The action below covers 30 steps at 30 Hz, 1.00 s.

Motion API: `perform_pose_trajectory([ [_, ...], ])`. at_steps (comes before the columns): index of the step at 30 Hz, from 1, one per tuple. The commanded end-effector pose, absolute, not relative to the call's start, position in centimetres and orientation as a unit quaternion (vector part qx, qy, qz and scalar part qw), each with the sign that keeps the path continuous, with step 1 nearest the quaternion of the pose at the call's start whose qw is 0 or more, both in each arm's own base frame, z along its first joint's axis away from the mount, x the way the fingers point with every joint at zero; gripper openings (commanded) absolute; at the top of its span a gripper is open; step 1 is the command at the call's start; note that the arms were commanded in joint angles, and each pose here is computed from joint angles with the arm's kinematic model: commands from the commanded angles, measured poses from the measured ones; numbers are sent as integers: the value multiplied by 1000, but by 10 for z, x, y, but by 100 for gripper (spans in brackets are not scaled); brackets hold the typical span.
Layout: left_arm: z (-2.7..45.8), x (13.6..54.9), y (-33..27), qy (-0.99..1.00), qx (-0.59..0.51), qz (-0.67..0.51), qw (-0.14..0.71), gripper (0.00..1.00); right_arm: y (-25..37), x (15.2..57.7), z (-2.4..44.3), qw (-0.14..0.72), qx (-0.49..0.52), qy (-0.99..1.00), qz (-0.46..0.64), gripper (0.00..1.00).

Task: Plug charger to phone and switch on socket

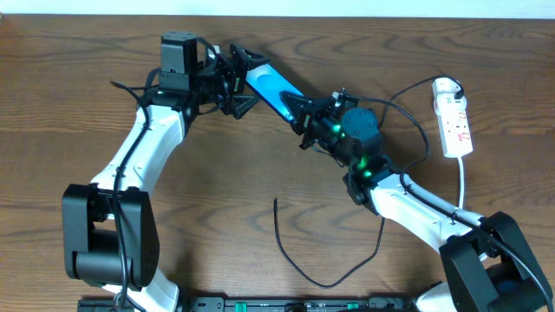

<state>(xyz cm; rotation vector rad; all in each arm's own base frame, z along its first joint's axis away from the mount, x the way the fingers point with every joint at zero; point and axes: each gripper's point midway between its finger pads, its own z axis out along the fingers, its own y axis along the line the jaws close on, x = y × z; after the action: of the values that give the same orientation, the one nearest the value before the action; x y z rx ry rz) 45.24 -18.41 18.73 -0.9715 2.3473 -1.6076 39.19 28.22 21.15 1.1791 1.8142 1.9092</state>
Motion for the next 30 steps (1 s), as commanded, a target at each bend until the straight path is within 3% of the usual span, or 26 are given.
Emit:
perform_pose_trajectory([
  [1,196,455,-184,773,-341,-529,84,94,292,389,224,115,403,612,670,1],
  [19,195,455,-186,773,-343,-527,83,93,293,387,219,96,419,609,666,1],
  [21,195,455,-186,773,-343,-527,83,74,293,387,219,95,418,610,666,1],
  [24,195,455,-186,773,-343,-527,83,59,293,386,219,94,417,611,667,1],
  [30,195,455,-186,773,-343,-527,83,50,294,386,219,91,416,611,667,1],
])
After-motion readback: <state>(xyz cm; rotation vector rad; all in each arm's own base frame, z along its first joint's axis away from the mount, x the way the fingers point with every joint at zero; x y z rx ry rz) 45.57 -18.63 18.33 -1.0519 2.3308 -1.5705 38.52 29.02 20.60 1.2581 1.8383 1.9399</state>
